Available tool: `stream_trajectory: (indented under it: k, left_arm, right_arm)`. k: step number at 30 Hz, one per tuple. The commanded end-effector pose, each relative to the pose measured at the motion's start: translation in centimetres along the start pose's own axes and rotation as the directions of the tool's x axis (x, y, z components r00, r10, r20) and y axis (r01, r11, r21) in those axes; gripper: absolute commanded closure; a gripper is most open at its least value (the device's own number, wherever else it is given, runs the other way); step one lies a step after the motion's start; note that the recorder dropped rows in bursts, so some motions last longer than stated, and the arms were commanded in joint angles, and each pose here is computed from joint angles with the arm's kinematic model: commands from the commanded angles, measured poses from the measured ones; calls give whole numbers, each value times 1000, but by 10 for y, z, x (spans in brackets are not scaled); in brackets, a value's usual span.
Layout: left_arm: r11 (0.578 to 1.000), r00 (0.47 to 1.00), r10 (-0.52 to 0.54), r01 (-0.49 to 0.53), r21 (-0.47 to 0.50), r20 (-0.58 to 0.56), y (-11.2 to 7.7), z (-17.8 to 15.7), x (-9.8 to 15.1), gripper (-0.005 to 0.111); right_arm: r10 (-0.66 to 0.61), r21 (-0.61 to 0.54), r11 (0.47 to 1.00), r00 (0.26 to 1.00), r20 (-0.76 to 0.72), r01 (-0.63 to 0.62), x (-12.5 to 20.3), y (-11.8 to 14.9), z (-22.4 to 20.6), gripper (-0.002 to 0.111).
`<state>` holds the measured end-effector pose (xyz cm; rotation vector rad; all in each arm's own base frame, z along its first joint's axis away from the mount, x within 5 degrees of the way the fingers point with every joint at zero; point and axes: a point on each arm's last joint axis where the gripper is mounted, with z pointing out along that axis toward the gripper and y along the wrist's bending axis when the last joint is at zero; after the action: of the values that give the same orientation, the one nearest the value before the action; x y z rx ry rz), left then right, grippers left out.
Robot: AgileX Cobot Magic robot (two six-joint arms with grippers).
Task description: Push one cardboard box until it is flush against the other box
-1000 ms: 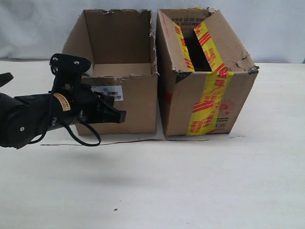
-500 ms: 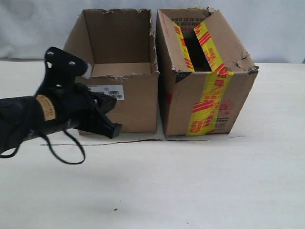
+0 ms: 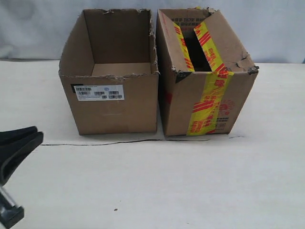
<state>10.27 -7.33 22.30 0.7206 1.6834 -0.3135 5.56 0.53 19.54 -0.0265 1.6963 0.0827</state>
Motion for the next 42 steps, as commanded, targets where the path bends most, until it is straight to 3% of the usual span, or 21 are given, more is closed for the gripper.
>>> stream_trajectory:
  k: [1, 21, 25, 29, 34, 36, 38, 42]
  left_arm:
    - [1000, 997, 22, -23, -14, -77, 0, -21, 14, 107]
    - [999, 1000, 7, -8, -42, -30, 1, -37, 14, 107]
    - [985, 999, -51, 49, -168, -5, 9, -39, 27, 107]
    - [934, 996, -81, 83, -347, 19, 18, -50, 40, 107]
    - [857, 992, -59, 107, -503, 111, 22, -65, 43, 107]
    - [833, 978, -111, 188, -520, 176, 21, -71, 43, 107]
    - [831, 977, -185, 215, -513, 111, 19, -69, 51, 107]
    - [824, 976, -187, 217, -523, 110, 20, -69, 52, 107]
  right_arm:
    - [5, 7, 1000, 1000, 2, -5, 1, 0, 0, 109]
    - [5, 7, 1000, 1000, 2, -5, 1, 0, 0, 109]
    - [5, 7, 1000, 1000, 2, -5, 1, 0, 0, 109]
    - [5, 7, 1000, 1000, 2, -5, 1, 0, 0, 109]
    - [5, 7, 1000, 1000, 2, -5, 1, 0, 0, 109]
    - [5, 7, 1000, 1000, 2, -5, 1, 0, 0, 109]
    - [5, 7, 1000, 1000, 2, -5, 1, 0, 0, 109]
    - [5, 7, 1000, 1000, 2, -5, 1, 0, 0, 109]
